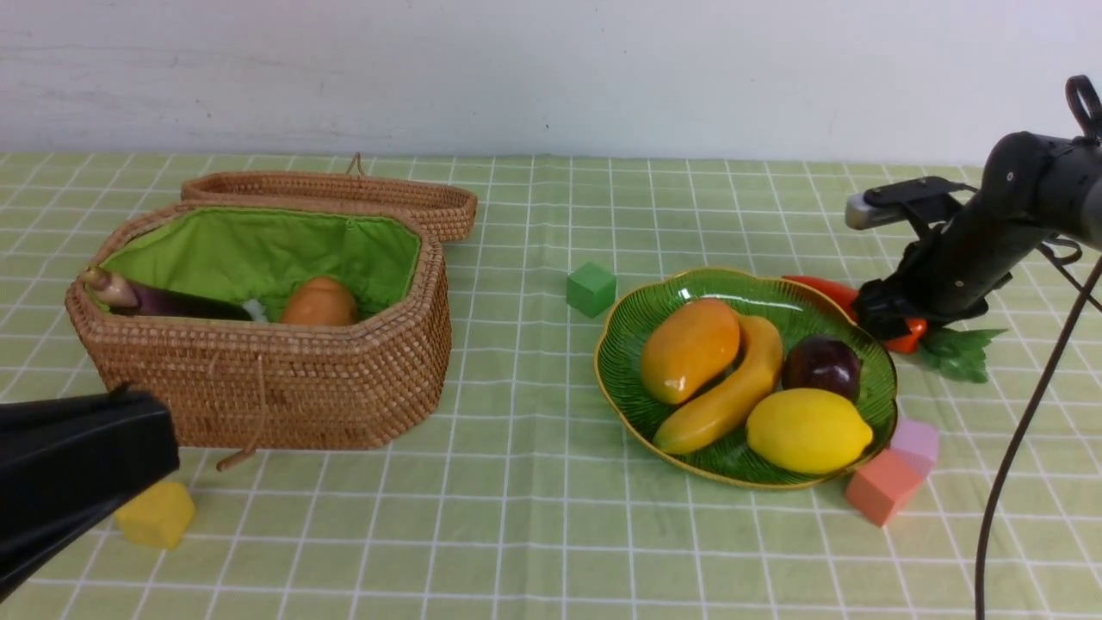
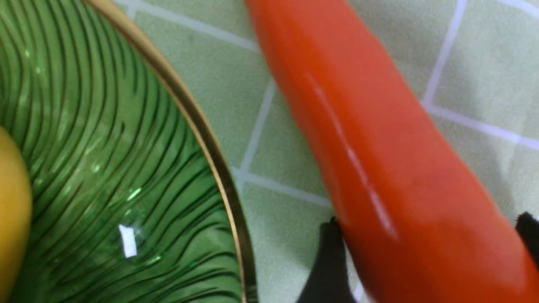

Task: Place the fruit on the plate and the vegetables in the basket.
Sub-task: Use the right arm to grab a carrot and put it into the left basket

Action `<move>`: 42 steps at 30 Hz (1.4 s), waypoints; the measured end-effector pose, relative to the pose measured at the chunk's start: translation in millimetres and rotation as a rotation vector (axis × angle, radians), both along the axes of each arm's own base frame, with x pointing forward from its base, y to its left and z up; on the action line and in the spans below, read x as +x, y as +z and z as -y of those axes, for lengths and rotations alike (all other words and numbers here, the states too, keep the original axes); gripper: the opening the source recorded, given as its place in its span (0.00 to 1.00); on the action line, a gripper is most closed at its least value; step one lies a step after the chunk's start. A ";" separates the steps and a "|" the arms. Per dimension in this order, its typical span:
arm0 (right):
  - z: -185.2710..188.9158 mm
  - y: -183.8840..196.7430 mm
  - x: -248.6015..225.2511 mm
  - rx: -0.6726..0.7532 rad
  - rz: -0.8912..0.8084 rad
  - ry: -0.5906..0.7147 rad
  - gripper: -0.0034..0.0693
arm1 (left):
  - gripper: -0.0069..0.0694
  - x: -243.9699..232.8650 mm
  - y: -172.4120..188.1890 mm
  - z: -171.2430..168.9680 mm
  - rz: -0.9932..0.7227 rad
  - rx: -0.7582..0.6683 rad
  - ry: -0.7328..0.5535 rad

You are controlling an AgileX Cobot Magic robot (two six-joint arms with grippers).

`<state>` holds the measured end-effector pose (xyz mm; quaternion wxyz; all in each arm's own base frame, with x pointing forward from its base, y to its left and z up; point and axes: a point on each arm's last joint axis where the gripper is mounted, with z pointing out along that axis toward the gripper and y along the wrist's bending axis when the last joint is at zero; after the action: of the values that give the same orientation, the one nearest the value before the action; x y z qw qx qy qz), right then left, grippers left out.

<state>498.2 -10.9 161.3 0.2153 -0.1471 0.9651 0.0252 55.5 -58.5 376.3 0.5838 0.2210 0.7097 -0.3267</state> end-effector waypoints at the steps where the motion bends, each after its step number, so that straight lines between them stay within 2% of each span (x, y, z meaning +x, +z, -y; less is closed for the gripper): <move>1: -0.5 0.0 -0.2 0.007 -0.002 -0.002 0.69 | 0.11 0.0 -0.2 0.0 -0.002 0.001 0.000; 4: -0.9 0.0 -0.3 0.012 -0.004 -0.003 0.62 | 0.11 0.0 -0.4 0.0 -0.003 0.002 0.000; 14: 1.8 11.1 -5.1 -0.023 -0.021 -0.010 0.62 | 0.11 -0.2 -2.9 -0.3 -0.022 0.022 0.000; 19: 8.3 55.0 -19.6 -0.061 -0.019 -0.108 0.62 | 0.11 -0.2 -2.9 -0.3 -0.023 0.023 0.000; 24: -6.4 101.8 -37.4 0.005 0.009 -0.142 0.62 | 0.11 1.7 -3.0 -2.1 0.018 0.063 0.023; 26: -31.8 125.0 -46.0 0.072 0.047 -0.091 0.62 | 0.11 4.1 -2.6 -4.6 0.054 0.096 0.055; 27: -61.3 142.7 -54.0 0.130 0.088 -0.006 0.62 | 0.11 6.8 -1.9 -7.6 0.075 0.110 0.098; 28: -65.4 144.9 -55.1 0.137 0.094 0.007 0.62 | 0.11 6.8 -1.9 -7.6 0.068 0.103 0.099; 30: -123.8 168.3 -70.5 0.228 0.180 0.181 0.62 | 0.11 11.6 -0.3 -13.4 0.092 0.110 0.180; 33: -192.1 184.2 -89.7 0.314 0.278 0.368 0.62 | 0.11 17.0 1.5 -22.4 0.086 0.084 0.299; 36: -248.9 186.8 -104.3 0.363 0.368 0.499 0.62 | 0.12 20.9 3.3 -32.0 0.063 0.027 0.417; 37: -252.7 185.9 -105.2 0.365 0.373 0.506 0.62 | 0.12 21.0 3.0 -32.2 0.061 0.028 0.419; 38: -278.2 183.8 -110.8 0.381 0.420 0.554 0.62 | 0.12 21.2 4.5 -36.8 0.054 -0.012 0.463; 42: -336.0 169.6 -119.8 0.402 0.542 0.640 0.62 | 0.12 18.5 9.0 -45.6 0.082 -0.069 0.515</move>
<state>378.5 325.1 330.9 0.4653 -0.3941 0.7561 0.2375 74.0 -13.0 385.4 0.6832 0.0264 0.7067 -0.1820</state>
